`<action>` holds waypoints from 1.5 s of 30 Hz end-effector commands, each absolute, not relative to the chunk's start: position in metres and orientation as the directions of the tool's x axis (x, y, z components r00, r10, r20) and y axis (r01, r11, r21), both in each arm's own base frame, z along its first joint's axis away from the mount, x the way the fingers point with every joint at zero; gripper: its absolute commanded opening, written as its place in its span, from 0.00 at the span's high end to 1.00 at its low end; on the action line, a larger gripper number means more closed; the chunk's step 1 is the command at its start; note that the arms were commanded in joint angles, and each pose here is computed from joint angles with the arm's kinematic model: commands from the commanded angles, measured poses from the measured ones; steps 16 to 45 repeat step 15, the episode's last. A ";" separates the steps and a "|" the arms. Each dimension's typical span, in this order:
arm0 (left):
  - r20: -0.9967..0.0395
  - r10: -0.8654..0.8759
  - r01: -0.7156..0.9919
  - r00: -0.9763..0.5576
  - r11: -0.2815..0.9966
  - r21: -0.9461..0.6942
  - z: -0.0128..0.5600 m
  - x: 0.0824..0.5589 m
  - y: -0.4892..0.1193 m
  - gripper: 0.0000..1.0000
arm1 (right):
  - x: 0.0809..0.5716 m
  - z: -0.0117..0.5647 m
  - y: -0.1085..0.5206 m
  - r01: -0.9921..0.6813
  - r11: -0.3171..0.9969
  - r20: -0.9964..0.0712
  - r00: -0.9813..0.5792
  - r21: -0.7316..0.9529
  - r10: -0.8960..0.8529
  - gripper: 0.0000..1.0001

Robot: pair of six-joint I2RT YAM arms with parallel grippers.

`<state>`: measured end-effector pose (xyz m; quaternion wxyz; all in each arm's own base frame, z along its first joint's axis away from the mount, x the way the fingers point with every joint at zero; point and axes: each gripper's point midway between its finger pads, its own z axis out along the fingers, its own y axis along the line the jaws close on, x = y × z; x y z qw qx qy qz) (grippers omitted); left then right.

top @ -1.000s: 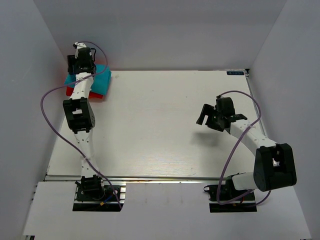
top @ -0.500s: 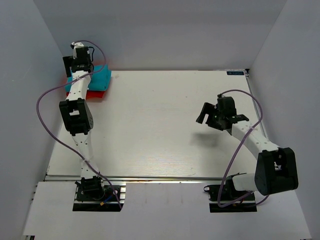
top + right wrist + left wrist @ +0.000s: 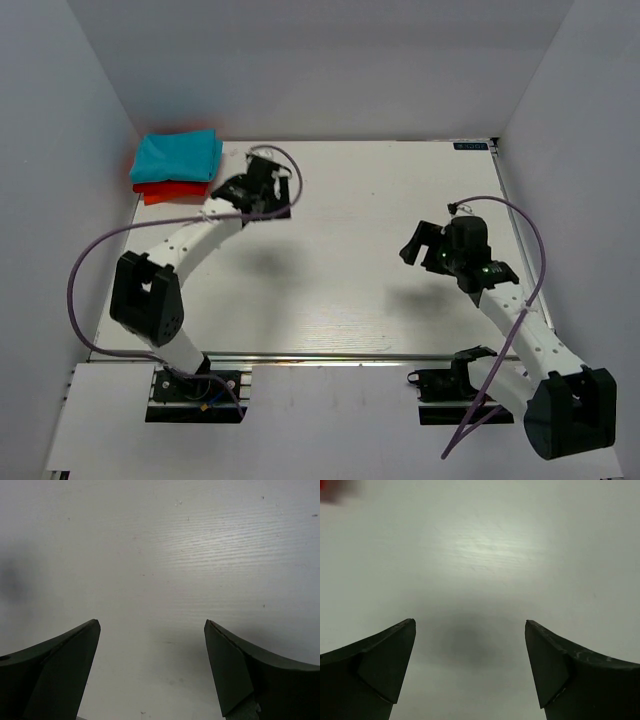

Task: Fold and stack the t-shirts
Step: Put the neatly folded tshirt into the corner of the board with the left arm

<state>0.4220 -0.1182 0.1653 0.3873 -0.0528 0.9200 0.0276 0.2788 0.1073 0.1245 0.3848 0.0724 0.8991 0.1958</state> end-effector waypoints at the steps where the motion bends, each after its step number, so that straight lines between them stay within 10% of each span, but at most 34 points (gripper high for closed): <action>1: -0.717 -0.079 -0.023 -0.692 0.996 -0.088 0.163 0.364 -0.172 0.00 | 0.269 0.126 0.101 -0.043 0.923 -0.693 -0.674 0.381 0.255 0.10; 13: -0.721 0.084 0.163 -0.688 0.986 -0.041 0.136 0.266 -0.244 0.00 | 0.247 0.103 0.096 -0.042 0.926 -0.685 -0.686 0.375 0.246 0.10; 45: -0.743 0.071 0.184 -0.666 0.980 -0.072 0.140 0.262 -0.250 0.00 | 0.250 0.110 0.097 -0.064 0.923 -0.708 -0.663 0.378 0.244 0.10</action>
